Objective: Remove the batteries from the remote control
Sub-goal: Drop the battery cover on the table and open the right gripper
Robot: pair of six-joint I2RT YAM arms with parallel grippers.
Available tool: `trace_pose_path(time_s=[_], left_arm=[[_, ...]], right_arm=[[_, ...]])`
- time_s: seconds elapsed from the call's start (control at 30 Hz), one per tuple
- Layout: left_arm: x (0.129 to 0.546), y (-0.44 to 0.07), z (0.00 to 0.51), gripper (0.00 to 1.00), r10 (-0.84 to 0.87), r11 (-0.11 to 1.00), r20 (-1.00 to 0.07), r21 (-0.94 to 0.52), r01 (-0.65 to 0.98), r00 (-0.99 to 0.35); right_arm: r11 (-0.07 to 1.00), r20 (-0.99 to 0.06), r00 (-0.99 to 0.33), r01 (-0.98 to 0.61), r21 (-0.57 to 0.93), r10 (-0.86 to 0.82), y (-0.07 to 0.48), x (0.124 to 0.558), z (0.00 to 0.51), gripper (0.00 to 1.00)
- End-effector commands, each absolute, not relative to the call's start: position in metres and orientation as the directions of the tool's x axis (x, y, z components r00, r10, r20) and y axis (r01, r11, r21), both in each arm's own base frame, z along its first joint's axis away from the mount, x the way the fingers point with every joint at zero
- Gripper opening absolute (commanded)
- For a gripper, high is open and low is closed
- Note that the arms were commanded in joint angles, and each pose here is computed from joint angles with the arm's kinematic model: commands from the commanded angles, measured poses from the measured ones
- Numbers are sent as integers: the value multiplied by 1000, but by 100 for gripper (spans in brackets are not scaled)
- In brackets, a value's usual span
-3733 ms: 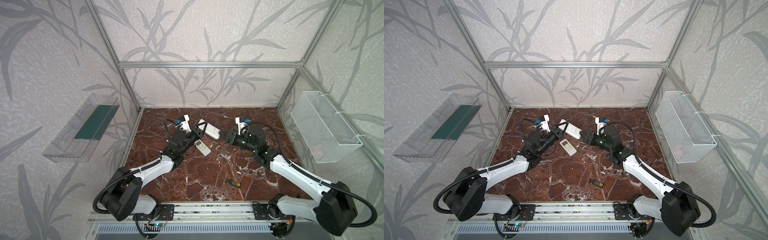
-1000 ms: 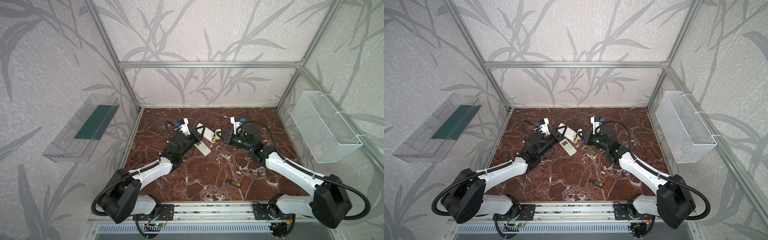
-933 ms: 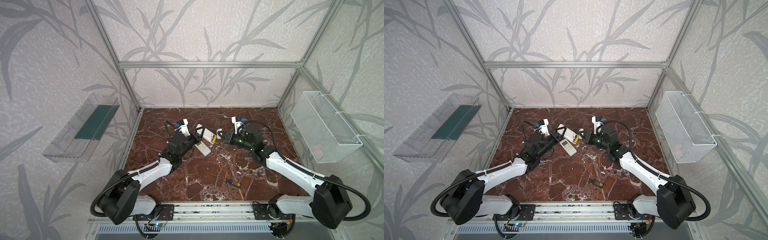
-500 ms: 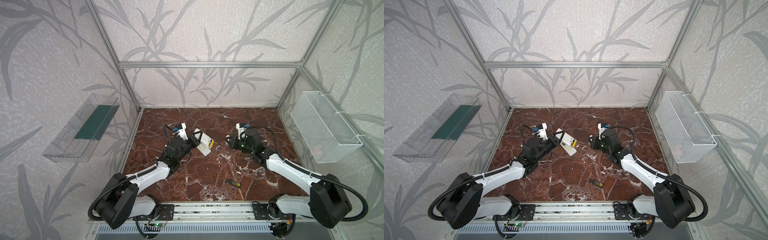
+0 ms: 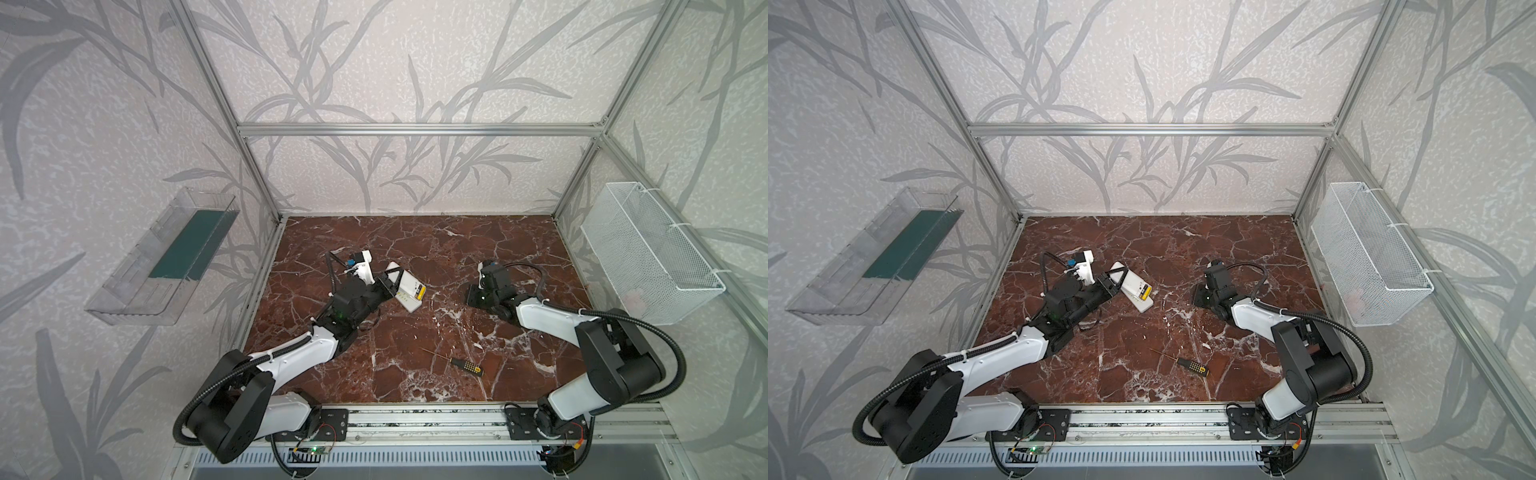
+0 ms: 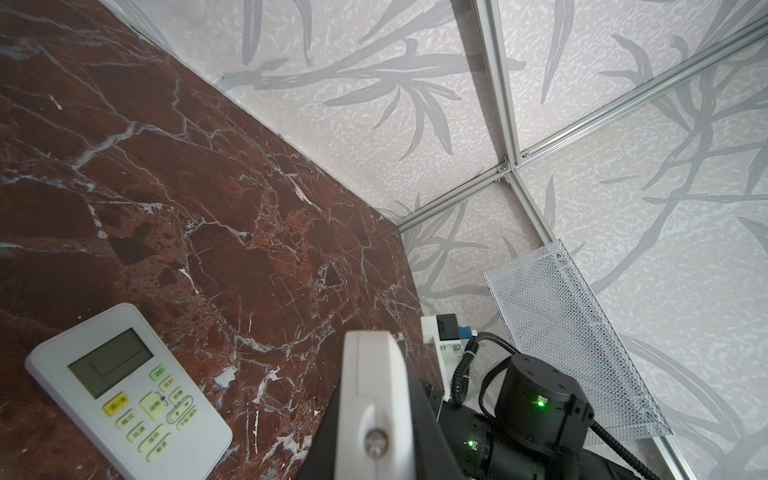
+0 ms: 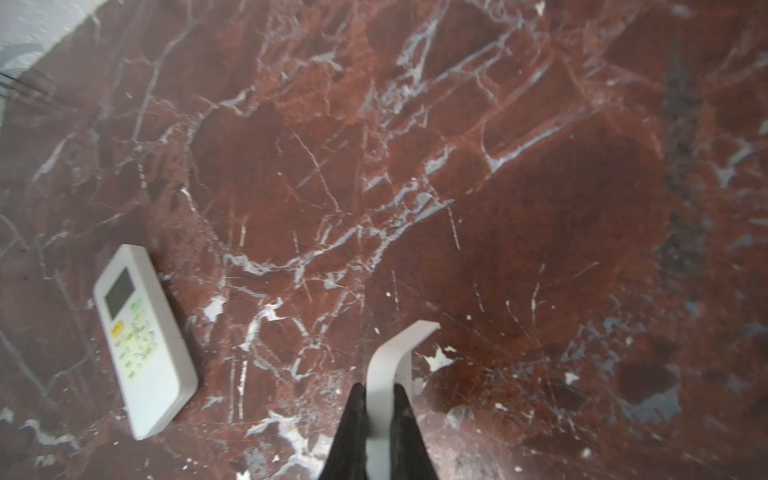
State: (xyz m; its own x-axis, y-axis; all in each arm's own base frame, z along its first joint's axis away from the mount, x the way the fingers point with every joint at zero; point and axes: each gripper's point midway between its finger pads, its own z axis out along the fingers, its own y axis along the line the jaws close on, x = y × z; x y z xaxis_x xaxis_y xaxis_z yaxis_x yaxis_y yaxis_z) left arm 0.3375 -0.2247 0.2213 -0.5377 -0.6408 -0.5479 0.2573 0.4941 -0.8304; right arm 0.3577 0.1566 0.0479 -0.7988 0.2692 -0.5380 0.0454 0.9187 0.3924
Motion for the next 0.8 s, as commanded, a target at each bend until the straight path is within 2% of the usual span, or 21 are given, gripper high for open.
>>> trace_pose_path(time_s=[0.0,0.13,0.4,0.67,0.77], left_arm=[[339,-218,239,0,-654,506,-576,-815,282,-492],[338,-217,236,0,-658,504,-572,-818,278,-490],[340,-216,235,0,-657,509,-576,-815,277,-486],[341,-218,234,0,-655,506,-574,-816,279,-491],[341,-217,229,0,-653,514,-570,-817,261,-498]], right_arm=[[938,-564,-785,63,341,258,150,371,49,2],[943,-542,-808,49,330,231,155,377,42,6],[938,-525,-823,24,347,215,165,382,43,33],[926,-533,-825,-31,376,188,175,383,59,45],[905,-565,-814,-131,404,135,188,382,77,46]])
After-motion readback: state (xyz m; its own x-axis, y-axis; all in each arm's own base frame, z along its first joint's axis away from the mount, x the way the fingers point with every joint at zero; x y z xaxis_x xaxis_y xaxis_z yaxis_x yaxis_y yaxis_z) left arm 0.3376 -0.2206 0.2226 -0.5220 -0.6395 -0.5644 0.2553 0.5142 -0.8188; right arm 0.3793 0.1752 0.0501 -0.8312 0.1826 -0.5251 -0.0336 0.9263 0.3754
